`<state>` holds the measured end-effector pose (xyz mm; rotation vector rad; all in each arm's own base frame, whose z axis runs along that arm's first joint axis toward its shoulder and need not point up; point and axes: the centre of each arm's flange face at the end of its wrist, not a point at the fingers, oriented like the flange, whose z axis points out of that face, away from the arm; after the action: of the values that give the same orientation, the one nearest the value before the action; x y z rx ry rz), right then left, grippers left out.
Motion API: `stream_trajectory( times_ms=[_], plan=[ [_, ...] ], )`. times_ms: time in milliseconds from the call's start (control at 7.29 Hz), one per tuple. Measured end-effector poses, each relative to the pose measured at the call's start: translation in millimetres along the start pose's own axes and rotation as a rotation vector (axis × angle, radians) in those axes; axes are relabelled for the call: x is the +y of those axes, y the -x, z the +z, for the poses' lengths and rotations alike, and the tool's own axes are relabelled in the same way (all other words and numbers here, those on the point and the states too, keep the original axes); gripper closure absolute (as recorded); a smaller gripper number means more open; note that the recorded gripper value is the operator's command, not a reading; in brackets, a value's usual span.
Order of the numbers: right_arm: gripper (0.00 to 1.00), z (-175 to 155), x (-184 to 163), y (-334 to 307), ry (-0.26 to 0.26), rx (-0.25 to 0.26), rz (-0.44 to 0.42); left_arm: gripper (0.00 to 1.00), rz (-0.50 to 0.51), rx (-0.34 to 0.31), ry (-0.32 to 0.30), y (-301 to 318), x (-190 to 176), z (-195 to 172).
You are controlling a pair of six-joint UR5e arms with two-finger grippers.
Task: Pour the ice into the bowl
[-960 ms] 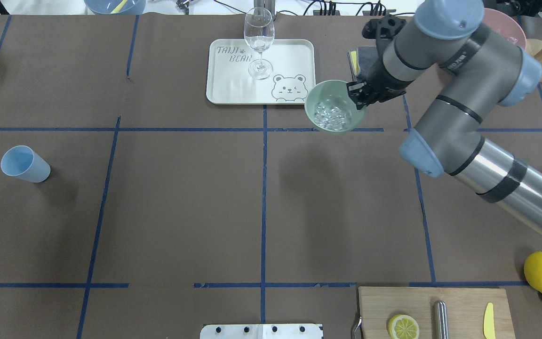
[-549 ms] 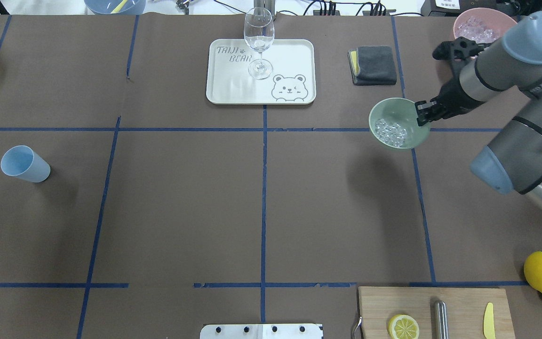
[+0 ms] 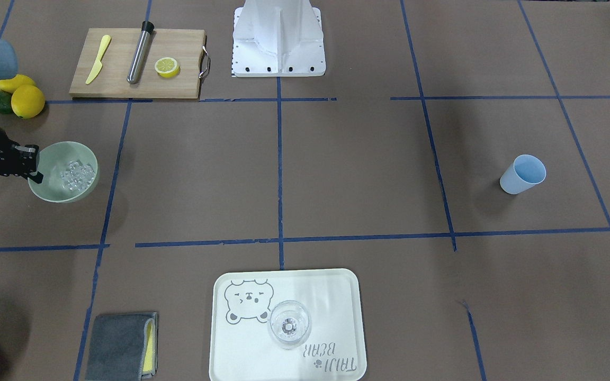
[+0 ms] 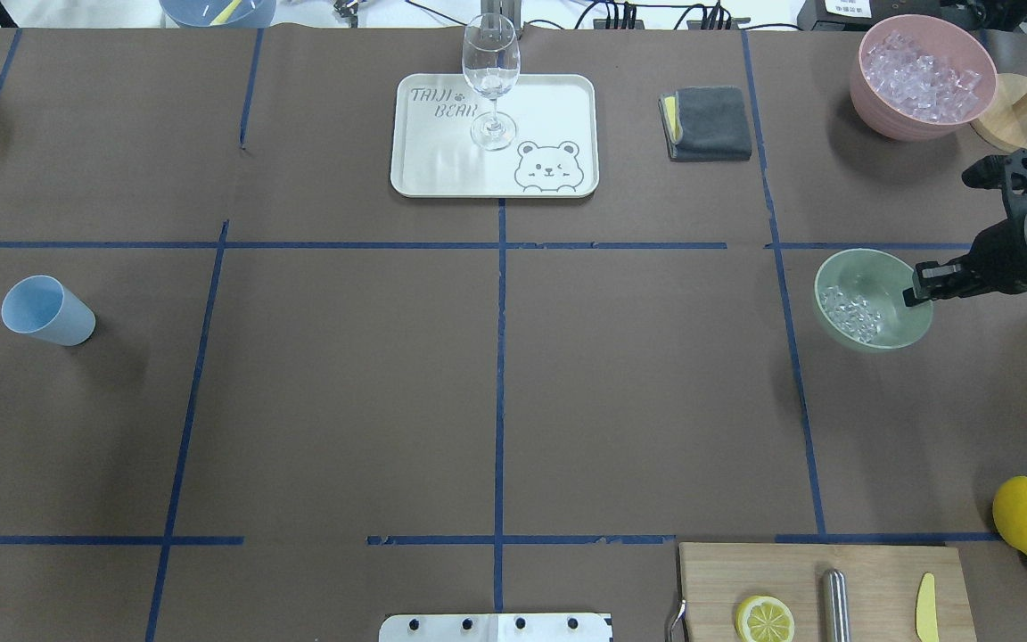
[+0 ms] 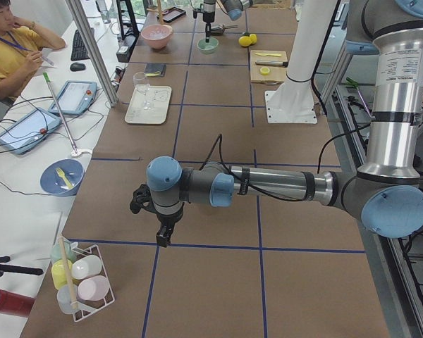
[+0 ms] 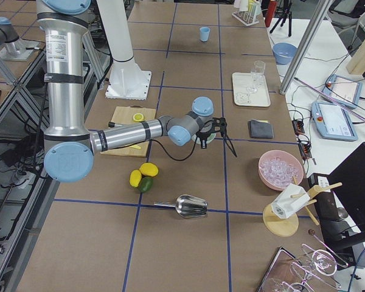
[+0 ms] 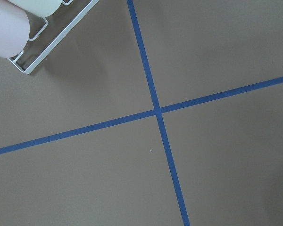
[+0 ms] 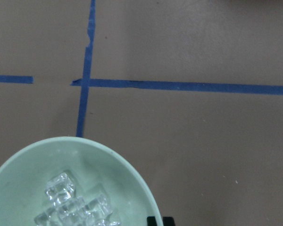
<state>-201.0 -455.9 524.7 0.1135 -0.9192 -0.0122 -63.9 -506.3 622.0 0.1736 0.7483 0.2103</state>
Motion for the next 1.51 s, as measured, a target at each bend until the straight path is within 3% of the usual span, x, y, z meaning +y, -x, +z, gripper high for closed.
stream_trajectory(
  times_ms=[412,1372,1509],
  plan=[
    [1.0,3,27,-30,-0.006,0.003,0.032,0.0,0.002,0.005,-0.002,-1,-1,0],
    [1.0,34,32,-61,-0.025,-0.019,0.014,0.0,0.003,0.019,-0.003,-2,-1,1],
    [0.69,38,33,-61,-0.02,-0.02,0.006,0.0,0.003,0.019,-0.003,-2,-1,1]
  ],
)
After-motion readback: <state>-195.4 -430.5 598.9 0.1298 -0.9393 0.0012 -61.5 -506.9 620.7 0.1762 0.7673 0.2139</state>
